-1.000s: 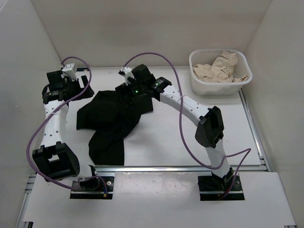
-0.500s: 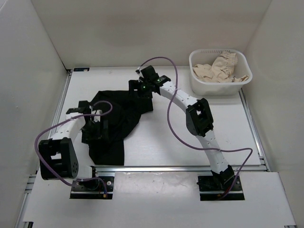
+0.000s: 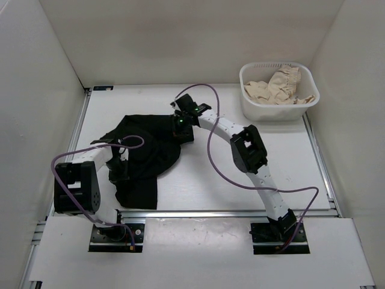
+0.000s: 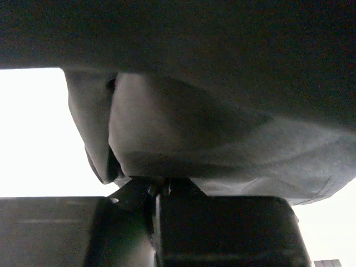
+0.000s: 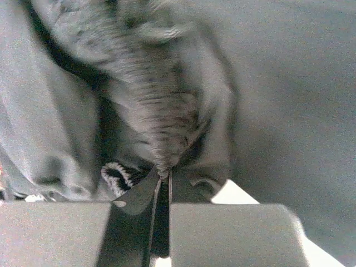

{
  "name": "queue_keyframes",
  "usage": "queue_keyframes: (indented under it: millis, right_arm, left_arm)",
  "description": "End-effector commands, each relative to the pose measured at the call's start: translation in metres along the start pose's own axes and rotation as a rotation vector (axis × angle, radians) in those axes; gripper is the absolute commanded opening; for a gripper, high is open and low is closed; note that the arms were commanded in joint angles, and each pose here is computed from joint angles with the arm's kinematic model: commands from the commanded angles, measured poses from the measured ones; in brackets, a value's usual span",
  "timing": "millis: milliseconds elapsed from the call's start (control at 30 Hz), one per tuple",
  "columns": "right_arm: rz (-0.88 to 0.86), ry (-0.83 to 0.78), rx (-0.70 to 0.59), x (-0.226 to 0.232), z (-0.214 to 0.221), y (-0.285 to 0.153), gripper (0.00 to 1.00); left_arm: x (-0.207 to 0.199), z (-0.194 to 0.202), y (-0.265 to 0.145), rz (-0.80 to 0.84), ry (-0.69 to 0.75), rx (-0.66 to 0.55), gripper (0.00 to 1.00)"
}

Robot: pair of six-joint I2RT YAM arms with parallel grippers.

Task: Fold and stack the trousers
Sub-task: Flatten the trousers out

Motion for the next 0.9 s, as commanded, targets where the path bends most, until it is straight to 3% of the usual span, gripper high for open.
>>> queue_keyframes:
  millis: [0, 67, 167, 333, 400, 433, 533, 567, 600, 667, 867]
  right_arm:
    - [0.105, 0.132, -0.088, -0.046, -0.02, -0.073, 0.0]
    - [0.214, 0.2, -0.254, -0.071, -0.039, -0.143, 0.0]
    - [0.344, 0.275, -0.326, -0.106, -0.019, -0.206, 0.0]
    - [0.594, 0.315, -0.207, -0.14, 0.046, -0.249, 0.0]
    - [0.652, 0.347, -0.222, -0.152, 0.059, -0.267, 0.02]
    - [0.676, 0.384, -0.2, -0.161, 0.075, -0.266, 0.06]
    - [0.707, 0.464, -0.228, -0.178, 0.085, -0.28, 0.47]
    - [0.722, 0.464, -0.231, -0.18, 0.085, -0.281, 0.7]
    - [0.737, 0.467, -0.224, -0.178, 0.087, -0.287, 0.78]
    - [0.778, 0.463, -0.24, -0.177, 0.083, -0.297, 0.83]
    - [0.797, 0.526, -0.273, -0.167, 0.094, -0.307, 0.85]
  left_arm:
    - [0.011, -0.04, -0.013, -0.046, -0.023, -0.136, 0.14]
    - [0.03, -0.079, -0.046, -0.082, -0.083, -0.281, 0.14]
    - [0.052, -0.121, -0.088, -0.167, -0.134, -0.429, 0.14]
    - [0.067, -0.142, -0.114, -0.276, -0.159, -0.498, 0.14]
    - [0.065, -0.141, -0.109, -0.313, -0.143, -0.48, 0.14]
    - [0.062, -0.139, -0.105, -0.319, -0.132, -0.467, 0.14]
    - [0.046, -0.117, -0.084, -0.31, -0.075, -0.397, 0.14]
    - [0.045, -0.112, -0.078, -0.32, -0.066, -0.378, 0.14]
    - [0.045, -0.109, -0.075, -0.334, -0.059, -0.365, 0.14]
    - [0.045, -0.104, -0.074, -0.334, -0.057, -0.354, 0.14]
    - [0.048, -0.099, -0.084, -0.345, -0.07, -0.371, 0.14]
Point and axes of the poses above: each gripper's point midway between its finger pads, its own y axis out along the fingers, its own x axis along the line the jaws close on, z = x × y, the point moved 4 cm from there along -y, back along the fingers, and after that the axes turned 1 degree about -y, right-handed, at the moved point
